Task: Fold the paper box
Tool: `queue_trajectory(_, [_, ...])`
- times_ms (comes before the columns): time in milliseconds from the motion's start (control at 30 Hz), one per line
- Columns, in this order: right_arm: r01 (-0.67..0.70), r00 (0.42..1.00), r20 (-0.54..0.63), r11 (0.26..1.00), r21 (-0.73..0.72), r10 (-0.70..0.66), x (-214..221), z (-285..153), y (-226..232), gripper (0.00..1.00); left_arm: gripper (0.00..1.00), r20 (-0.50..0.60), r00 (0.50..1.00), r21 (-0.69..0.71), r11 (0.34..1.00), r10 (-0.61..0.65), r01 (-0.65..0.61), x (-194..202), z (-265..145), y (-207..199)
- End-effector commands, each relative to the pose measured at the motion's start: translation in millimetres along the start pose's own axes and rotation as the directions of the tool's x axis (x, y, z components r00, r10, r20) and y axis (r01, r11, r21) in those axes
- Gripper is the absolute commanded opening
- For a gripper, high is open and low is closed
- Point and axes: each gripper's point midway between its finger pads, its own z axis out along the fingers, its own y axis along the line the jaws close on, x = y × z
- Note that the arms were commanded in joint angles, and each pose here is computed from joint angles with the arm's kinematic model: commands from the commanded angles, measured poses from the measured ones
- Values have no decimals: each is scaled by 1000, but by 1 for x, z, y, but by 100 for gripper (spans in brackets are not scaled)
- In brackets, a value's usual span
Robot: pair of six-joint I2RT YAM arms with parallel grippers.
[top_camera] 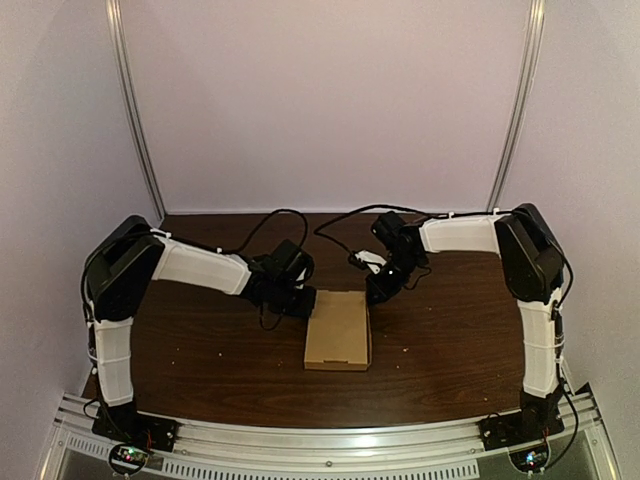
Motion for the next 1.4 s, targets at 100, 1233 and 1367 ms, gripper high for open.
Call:
queue_trajectory(100, [-52, 999, 1, 999, 10, 52, 1, -15, -2, 11, 0, 9, 998, -64, 996, 69, -68, -7, -15, -10])
queue_trajectory(1233, [171, 970, -124, 949, -266, -210, 104, -2, 147, 15, 0, -136, 963, 60, 972, 232, -226, 132, -48, -39])
queue_trajectory(1367, [197, 968, -105, 949, -247, -228, 101, -8, 146, 15, 0, -124, 956, 69, 964, 265, -258, 129, -52, -56])
